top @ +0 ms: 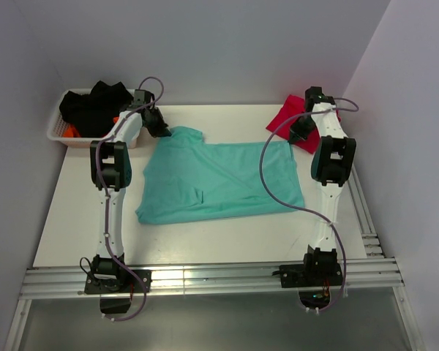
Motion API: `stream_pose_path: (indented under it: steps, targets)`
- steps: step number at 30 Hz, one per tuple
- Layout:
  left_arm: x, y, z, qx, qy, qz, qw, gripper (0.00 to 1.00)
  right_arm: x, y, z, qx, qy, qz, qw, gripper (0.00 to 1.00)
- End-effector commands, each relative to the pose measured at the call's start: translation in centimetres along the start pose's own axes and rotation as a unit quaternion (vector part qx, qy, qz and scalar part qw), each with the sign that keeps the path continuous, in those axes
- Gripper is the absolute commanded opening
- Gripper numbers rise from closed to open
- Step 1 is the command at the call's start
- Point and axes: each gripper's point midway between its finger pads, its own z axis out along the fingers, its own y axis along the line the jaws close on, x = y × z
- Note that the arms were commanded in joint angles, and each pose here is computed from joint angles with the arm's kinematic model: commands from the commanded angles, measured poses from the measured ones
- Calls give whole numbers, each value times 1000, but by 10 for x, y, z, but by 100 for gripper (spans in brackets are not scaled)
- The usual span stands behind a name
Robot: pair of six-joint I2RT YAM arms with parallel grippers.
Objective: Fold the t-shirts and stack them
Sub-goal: Fold the tshirt
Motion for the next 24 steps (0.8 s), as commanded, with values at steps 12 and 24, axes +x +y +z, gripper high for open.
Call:
stream_pose_path:
  steps: [12, 24]
  targets:
    - [-43, -6, -102, -29, -97, -6, 995, 0, -14, 30, -86, -81, -60, -12, 995, 0]
    - [-22, 3, -151, -54, -124, 11, 991, 0, 7, 18, -107, -85, -56, -15, 995, 0]
